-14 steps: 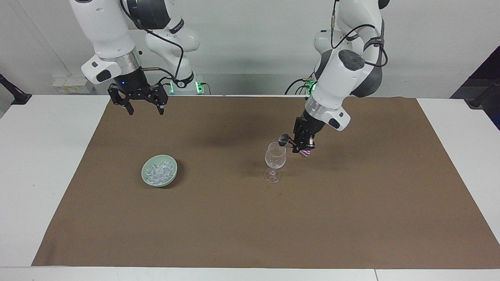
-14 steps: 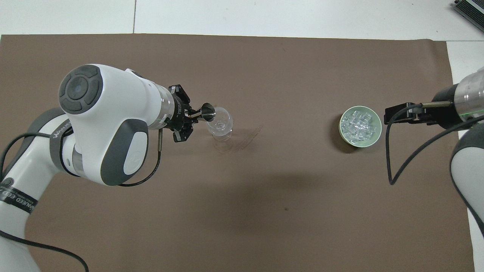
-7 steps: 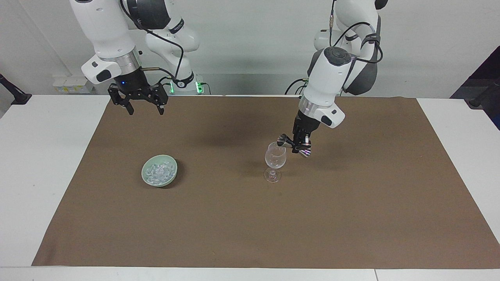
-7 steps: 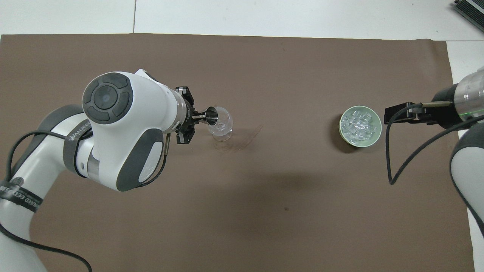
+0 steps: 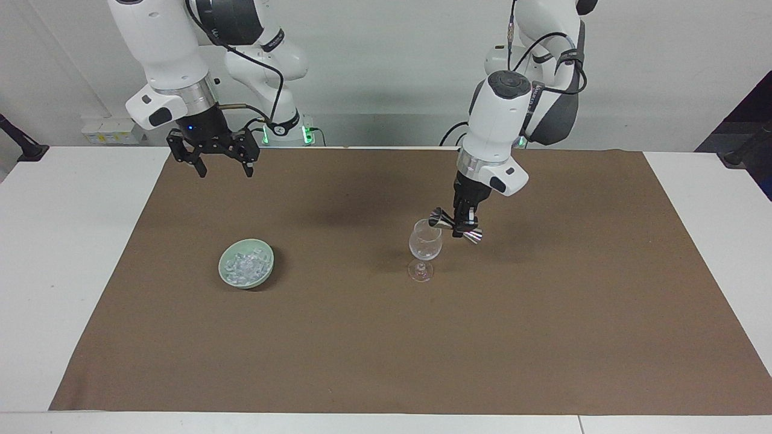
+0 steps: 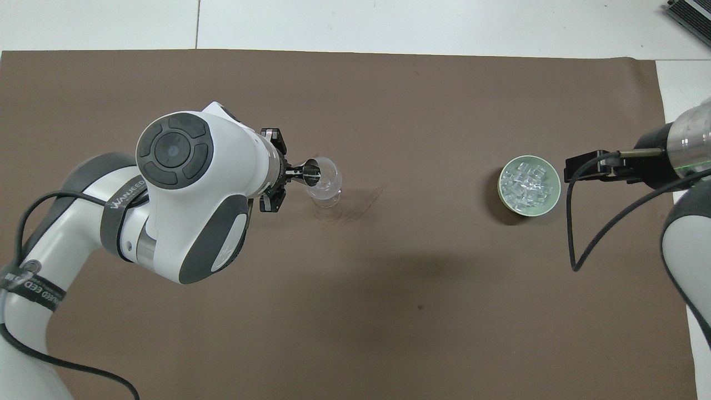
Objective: Pour wine and add ice with both arms
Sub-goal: 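Tilt the cup over the clear glass with the left gripper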
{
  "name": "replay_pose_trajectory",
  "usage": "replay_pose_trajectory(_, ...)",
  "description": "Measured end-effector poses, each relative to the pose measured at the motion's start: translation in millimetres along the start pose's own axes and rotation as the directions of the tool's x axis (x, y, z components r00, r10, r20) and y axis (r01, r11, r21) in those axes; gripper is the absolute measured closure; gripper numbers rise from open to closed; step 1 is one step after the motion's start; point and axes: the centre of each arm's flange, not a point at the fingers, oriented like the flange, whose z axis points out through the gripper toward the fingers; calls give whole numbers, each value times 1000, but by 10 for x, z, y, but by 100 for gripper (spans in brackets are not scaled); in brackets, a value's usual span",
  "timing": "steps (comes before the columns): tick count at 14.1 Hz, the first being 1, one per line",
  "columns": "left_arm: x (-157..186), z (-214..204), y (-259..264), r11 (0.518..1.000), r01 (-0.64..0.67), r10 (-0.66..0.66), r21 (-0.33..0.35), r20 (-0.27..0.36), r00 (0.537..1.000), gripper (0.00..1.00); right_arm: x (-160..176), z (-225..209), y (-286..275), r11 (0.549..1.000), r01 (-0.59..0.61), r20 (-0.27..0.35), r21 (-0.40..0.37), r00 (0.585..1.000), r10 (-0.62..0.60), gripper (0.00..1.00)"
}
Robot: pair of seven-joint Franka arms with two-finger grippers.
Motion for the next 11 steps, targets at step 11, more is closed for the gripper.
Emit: replay_pose_trajectory(11, -182, 40, -78, 993, -116, 113, -33, -100, 989, 79, 0, 0, 0, 1000, 0, 0, 0, 1000, 0, 0)
